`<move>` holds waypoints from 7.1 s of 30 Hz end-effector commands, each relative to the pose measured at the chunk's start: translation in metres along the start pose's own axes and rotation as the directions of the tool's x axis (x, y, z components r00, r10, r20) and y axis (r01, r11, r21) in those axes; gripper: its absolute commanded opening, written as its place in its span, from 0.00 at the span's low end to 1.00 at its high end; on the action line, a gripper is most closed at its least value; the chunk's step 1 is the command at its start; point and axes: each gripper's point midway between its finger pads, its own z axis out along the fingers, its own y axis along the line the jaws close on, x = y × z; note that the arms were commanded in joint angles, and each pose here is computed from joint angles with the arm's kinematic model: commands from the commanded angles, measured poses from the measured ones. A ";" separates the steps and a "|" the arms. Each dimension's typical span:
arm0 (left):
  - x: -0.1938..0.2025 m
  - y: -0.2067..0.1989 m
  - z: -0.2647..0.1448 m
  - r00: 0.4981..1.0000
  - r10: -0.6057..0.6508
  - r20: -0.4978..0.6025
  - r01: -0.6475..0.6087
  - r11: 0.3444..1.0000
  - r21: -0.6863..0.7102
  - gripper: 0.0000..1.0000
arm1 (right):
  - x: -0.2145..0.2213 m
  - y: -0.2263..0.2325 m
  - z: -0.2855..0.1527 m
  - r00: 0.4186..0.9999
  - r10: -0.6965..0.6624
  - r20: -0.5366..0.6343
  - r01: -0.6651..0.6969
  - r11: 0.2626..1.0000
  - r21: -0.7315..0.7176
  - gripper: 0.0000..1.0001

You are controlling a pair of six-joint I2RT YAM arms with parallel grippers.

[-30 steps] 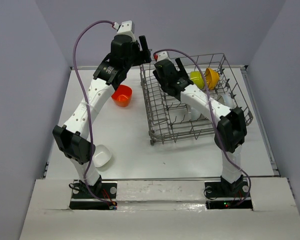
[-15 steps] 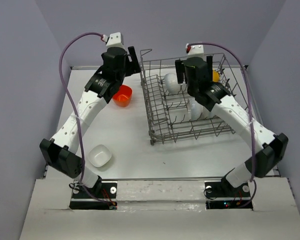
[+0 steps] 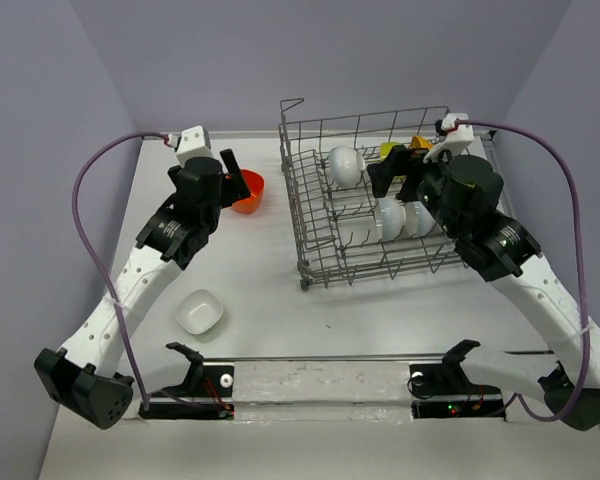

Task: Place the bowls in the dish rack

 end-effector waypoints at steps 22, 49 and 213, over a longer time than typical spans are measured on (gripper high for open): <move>0.098 0.066 -0.054 0.959 -0.261 -0.112 0.253 0.964 -0.079 0.83 | 0.102 0.182 -0.028 0.931 -0.107 -0.349 -0.131 0.794 -0.594 0.97; -0.107 0.121 -0.219 0.836 -0.370 0.405 0.396 0.918 0.022 0.84 | 0.346 0.337 -0.005 0.757 -0.462 -0.462 0.123 0.795 -0.594 0.83; -0.025 -0.026 -0.097 0.977 0.215 -0.012 -0.195 0.906 0.375 0.00 | 0.009 0.224 -0.008 0.904 -0.412 0.113 0.415 0.782 -0.466 0.44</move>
